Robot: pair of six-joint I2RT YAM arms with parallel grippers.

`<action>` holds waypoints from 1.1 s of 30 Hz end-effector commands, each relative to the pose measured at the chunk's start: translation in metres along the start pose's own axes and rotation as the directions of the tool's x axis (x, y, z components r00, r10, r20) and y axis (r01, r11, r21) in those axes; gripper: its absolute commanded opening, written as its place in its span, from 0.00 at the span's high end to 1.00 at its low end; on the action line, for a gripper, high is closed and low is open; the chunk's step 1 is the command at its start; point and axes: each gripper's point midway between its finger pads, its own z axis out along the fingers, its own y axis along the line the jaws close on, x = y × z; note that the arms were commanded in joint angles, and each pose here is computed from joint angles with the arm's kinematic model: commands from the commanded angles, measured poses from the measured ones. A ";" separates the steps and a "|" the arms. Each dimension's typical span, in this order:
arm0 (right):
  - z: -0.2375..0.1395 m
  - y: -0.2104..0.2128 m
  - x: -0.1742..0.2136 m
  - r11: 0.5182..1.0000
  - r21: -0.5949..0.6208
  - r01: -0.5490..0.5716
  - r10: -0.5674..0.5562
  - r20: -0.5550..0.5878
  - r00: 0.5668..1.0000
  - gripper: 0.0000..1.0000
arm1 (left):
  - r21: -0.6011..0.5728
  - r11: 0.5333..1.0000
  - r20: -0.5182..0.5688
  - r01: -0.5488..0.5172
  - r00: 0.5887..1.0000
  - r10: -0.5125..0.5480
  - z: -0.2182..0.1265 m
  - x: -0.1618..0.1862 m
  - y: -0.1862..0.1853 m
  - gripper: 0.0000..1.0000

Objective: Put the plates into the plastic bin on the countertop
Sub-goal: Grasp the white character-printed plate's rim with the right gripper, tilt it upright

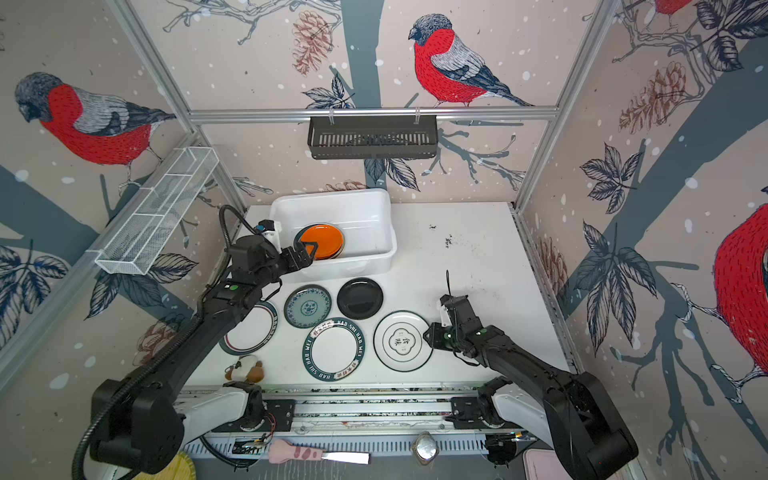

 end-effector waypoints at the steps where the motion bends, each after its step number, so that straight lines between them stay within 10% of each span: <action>1: 0.003 -0.006 0.009 1.000 0.015 -0.024 0.025 -0.027 0.999 0.75 | 0.034 0.999 0.038 -0.011 0.999 0.010 0.000 -0.012 -0.009 0.03; 11: 0.003 -0.004 0.008 0.998 -0.001 -0.065 0.065 -0.016 0.998 0.98 | 0.042 0.999 0.028 -0.003 1.000 0.002 0.000 -0.009 -0.010 0.03; 33: -0.086 0.049 -0.098 0.965 -0.211 -0.156 0.216 0.301 0.929 1.00 | 0.100 0.995 -0.012 0.012 1.000 -0.011 0.005 0.010 -0.030 0.03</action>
